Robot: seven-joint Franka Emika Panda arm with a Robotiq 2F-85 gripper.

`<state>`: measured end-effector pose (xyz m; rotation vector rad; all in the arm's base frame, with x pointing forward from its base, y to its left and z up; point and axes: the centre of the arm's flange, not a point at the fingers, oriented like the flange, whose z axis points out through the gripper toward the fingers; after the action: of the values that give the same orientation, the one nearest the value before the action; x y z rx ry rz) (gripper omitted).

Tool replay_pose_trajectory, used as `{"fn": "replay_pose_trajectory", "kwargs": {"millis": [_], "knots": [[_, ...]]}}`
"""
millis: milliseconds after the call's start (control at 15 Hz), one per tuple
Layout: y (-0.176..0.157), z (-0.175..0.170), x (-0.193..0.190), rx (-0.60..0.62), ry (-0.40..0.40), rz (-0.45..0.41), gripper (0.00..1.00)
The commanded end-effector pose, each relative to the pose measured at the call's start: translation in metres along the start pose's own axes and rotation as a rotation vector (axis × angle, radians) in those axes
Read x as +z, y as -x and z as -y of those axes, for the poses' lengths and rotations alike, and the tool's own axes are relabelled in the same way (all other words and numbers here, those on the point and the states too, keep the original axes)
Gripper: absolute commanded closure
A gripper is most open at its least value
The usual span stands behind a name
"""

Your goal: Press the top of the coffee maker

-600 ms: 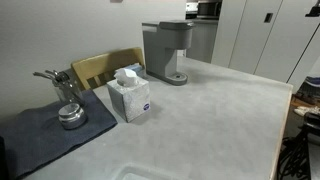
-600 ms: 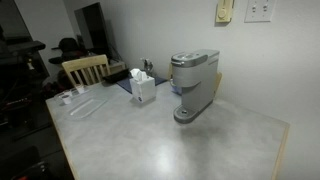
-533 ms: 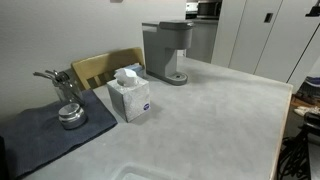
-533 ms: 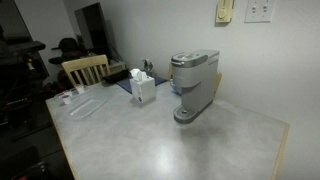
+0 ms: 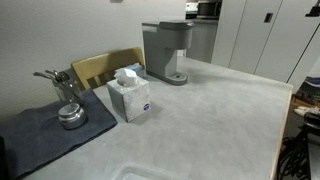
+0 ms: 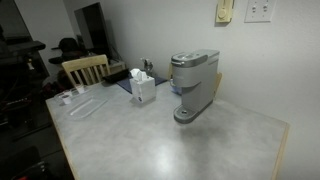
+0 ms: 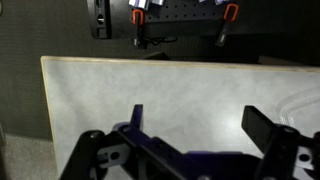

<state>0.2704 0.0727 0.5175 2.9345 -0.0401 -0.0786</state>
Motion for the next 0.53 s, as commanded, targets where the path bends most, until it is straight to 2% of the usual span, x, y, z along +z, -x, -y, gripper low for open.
{"fn": "replay_pose_trajectory", "kwargs": {"millis": [0, 467], "knots": [[-0.005, 0.001, 0.002, 0.003, 0.003, 0.007, 0.00], [-0.021, 0.003, 0.012, 0.018, 0.016, 0.040, 0.00]]}}
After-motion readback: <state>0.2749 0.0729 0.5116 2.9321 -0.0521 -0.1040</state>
